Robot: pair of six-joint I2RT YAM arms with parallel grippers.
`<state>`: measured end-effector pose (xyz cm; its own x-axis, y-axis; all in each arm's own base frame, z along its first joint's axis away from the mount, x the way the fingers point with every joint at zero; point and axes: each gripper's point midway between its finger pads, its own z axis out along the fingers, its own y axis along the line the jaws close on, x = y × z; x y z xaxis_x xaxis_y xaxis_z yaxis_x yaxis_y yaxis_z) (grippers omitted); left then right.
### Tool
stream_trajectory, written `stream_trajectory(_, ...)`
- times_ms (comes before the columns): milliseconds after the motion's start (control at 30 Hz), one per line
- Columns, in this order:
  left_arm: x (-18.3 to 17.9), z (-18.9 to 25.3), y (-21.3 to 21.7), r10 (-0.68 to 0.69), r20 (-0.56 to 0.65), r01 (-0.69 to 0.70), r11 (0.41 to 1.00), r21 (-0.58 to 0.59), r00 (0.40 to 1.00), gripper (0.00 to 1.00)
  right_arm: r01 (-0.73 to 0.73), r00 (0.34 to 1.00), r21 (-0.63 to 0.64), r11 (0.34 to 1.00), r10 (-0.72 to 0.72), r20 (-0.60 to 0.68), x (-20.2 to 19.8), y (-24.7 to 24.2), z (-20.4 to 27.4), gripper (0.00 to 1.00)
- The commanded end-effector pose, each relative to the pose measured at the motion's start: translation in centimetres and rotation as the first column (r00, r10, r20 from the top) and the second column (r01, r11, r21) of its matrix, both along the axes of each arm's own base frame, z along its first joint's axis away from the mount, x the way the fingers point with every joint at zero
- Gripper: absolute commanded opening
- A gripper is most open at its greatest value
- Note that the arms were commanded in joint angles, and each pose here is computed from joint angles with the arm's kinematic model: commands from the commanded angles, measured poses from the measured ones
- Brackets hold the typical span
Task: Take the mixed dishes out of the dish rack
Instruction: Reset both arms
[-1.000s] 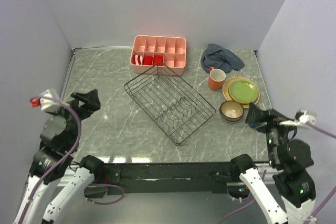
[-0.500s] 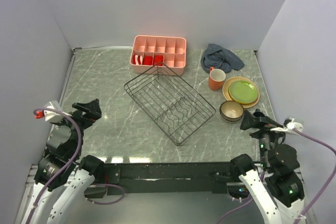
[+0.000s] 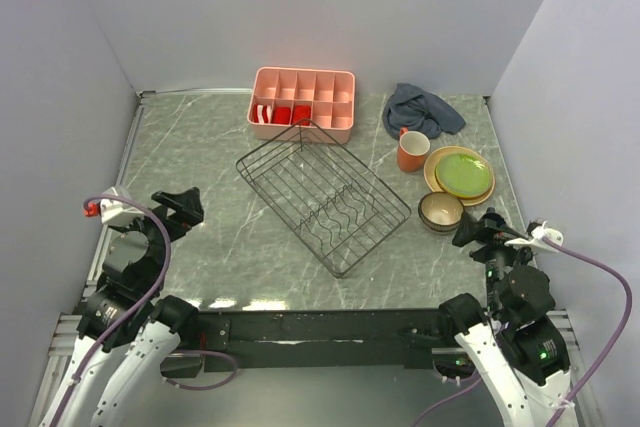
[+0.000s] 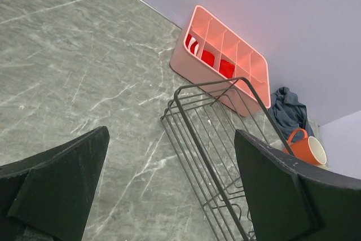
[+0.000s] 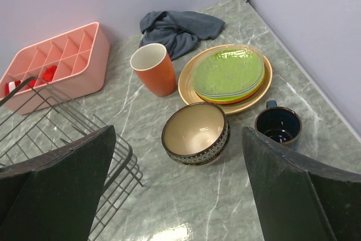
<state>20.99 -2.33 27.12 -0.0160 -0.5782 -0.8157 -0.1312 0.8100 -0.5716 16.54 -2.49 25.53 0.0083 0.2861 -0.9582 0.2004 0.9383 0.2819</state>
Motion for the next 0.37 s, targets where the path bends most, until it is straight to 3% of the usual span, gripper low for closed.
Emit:
stream_trajectory(0, 0.36, 1.54, -0.17, -0.01, 0.051, 0.009, 1.0, 0.011, 0.999, 1.0, 0.001, 0.953, 0.136, 0.991, -0.042, 0.3, -4.63, -2.26, 3.69, 1.0)
stream_trajectory(333, 0.61, 1.95, 0.18, 0.013, 0.069, -0.014, 1.0, 0.015, 0.998, 1.0, 0.013, 0.954, 0.141, 0.99, -0.054, 0.294, -4.51, -2.38, 3.44, 1.0)
